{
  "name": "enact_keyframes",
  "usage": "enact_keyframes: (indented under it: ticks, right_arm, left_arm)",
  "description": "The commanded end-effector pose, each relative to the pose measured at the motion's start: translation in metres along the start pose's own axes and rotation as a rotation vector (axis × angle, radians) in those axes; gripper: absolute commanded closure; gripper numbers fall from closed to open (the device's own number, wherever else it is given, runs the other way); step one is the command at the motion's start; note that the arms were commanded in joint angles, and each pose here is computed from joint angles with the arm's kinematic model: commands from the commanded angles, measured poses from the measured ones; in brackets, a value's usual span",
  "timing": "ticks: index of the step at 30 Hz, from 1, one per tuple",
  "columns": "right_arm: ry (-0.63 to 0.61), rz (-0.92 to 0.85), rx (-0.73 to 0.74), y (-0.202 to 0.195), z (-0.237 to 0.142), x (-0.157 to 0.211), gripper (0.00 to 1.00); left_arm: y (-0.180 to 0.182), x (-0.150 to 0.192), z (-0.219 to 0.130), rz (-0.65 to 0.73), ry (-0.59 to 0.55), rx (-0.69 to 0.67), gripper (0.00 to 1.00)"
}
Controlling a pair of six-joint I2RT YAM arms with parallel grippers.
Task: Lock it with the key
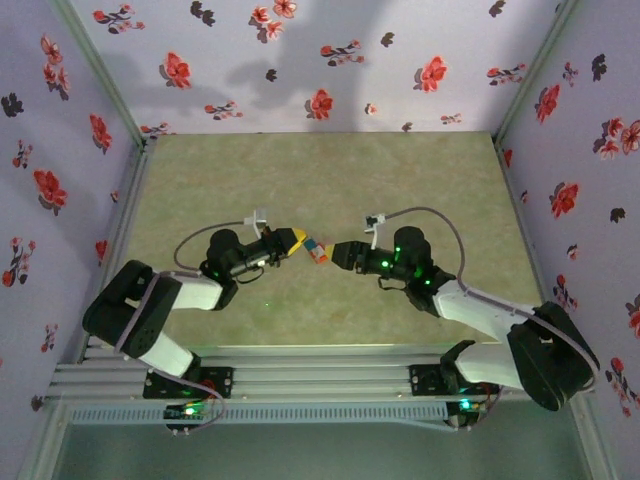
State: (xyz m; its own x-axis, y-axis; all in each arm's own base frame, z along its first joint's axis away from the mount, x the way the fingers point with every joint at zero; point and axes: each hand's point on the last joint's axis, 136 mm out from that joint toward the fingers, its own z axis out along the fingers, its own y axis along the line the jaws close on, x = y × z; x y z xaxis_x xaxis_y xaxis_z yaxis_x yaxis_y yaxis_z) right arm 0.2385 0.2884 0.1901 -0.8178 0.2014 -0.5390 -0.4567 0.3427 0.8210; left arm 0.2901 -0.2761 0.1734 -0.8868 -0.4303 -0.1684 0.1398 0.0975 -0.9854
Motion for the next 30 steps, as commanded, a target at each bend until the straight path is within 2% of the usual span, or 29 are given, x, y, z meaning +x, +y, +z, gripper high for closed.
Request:
enact_keyframes:
  ticks: [1, 13, 30]
  right_arm:
    - [-0.041, -0.015, -0.029, 0.006, 0.006, -0.006, 0.45]
    - [-0.014, 0.049, -0.006, -0.013, 0.021, 0.002, 0.6]
    - [0.023, 0.074, -0.005, -0.018, 0.032, 0.011, 0.65]
  left_arm:
    - [0.0, -0.013, 0.003, -0.023, -0.047, 0.008, 1.0]
    - [0.006, -0.017, 0.006, -0.054, -0.06, -0.002, 1.0]
    - [0.009, -0.017, 0.006, -0.057, -0.063, -0.004, 1.0]
